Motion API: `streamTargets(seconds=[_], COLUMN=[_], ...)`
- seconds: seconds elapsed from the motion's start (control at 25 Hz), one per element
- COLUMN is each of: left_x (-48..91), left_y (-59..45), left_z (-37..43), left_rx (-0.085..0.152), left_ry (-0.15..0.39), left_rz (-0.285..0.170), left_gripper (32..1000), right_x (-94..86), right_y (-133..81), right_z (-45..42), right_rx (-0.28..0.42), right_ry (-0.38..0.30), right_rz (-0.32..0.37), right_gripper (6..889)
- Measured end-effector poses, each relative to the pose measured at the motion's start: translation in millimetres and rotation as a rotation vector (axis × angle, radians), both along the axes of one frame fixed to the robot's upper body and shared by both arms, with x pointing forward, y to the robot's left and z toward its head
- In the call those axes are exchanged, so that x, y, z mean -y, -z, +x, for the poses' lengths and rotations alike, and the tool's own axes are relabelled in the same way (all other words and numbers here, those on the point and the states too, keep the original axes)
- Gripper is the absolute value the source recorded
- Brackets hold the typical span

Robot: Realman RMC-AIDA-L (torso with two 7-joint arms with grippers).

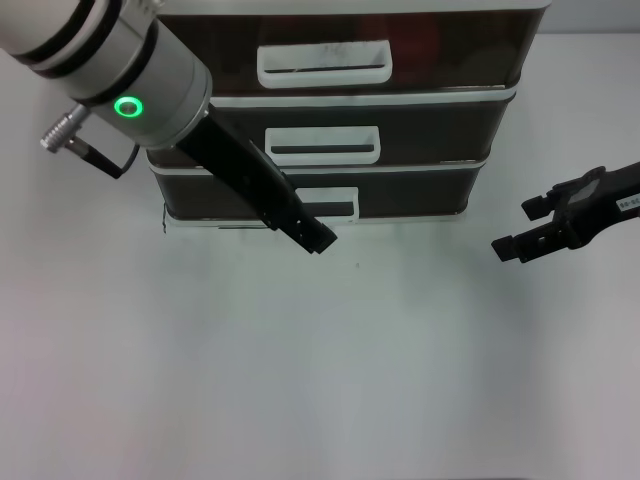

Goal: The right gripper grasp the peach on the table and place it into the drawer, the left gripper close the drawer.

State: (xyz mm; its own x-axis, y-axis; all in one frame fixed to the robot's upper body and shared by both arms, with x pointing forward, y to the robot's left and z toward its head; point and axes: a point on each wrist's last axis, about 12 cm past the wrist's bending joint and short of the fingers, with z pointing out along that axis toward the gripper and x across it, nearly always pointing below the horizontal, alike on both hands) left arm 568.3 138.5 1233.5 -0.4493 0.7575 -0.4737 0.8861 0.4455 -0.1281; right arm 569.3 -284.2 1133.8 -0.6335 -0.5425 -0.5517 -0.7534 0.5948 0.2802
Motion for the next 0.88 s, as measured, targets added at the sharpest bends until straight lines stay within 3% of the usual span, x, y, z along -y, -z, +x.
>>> streamTargets(seconds=[0.88], left_x=[-2.2], left_y=[3.0], left_z=[0.3], left_rx=[0.001], left_ry=[-0.015], left_rz=[-0.010], left_gripper=[813], right_x=[0.2], right_y=[2.9], right_z=[-1.7], right_rx=[-0.011], right_ry=[0.003], right_rz=[0.005], right_gripper=[857])
